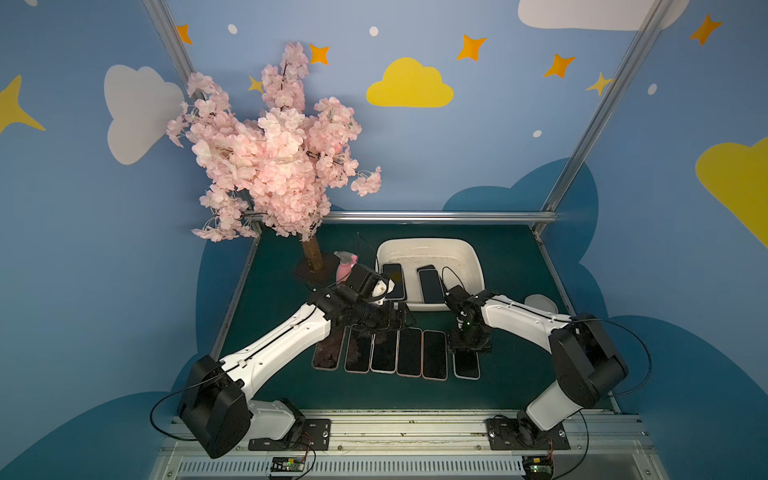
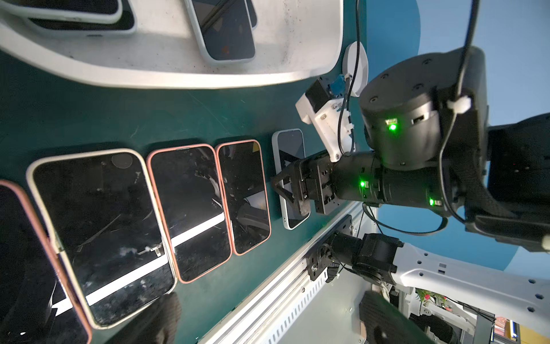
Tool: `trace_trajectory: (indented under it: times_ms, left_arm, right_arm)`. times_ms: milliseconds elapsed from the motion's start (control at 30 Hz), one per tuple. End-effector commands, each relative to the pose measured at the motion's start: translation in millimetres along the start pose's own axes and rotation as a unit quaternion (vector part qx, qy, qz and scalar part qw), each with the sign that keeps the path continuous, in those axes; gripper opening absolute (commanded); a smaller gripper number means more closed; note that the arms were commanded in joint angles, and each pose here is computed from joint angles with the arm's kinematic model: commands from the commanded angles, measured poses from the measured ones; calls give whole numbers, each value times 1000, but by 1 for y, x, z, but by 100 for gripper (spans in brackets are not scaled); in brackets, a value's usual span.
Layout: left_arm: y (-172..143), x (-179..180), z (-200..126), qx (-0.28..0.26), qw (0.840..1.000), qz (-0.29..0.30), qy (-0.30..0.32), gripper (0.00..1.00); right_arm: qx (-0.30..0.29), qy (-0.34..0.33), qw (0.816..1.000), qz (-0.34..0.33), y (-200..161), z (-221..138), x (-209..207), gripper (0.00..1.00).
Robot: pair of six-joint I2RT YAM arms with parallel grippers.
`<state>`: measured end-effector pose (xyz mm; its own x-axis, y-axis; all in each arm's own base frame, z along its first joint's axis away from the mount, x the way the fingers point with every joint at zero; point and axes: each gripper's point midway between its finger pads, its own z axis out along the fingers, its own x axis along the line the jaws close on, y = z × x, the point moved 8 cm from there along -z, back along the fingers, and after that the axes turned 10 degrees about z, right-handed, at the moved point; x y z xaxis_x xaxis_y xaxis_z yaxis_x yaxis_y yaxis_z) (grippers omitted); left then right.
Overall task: Take the phone out of the storage box
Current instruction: Place the phone at the center of the board.
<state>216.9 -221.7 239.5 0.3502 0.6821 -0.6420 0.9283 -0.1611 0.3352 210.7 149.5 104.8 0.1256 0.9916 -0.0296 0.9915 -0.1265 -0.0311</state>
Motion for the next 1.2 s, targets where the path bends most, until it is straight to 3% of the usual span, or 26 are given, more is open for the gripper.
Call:
trace_trajectory:
  times_ms: [0,367,600,867,1033,1167]
  left_arm:
    - [-7,4,-5,5,1000,-7,17,99]
    - [-6,8,-7,3,1000,-10,22,99]
    - [1,9,-3,1,1000,-10,16,99]
    - [10,8,-5,-13,1000,-5,15,99]
    - [18,5,-16,-51,999,4,10,99]
    - [22,5,-32,-86,996,6,12,99]
  right_arm:
    - [3,12,1000,1,3,7,9,71]
    - [30,0,1000,-4,1,23,16,84]
    - [34,9,999,-8,-1,13,16,96]
    - [-29,38,999,-25,-5,-58,7,99]
    - [-95,69,992,-56,0,-116,3,99]
    - [-160,96,980,-71,23,-140,12,99]
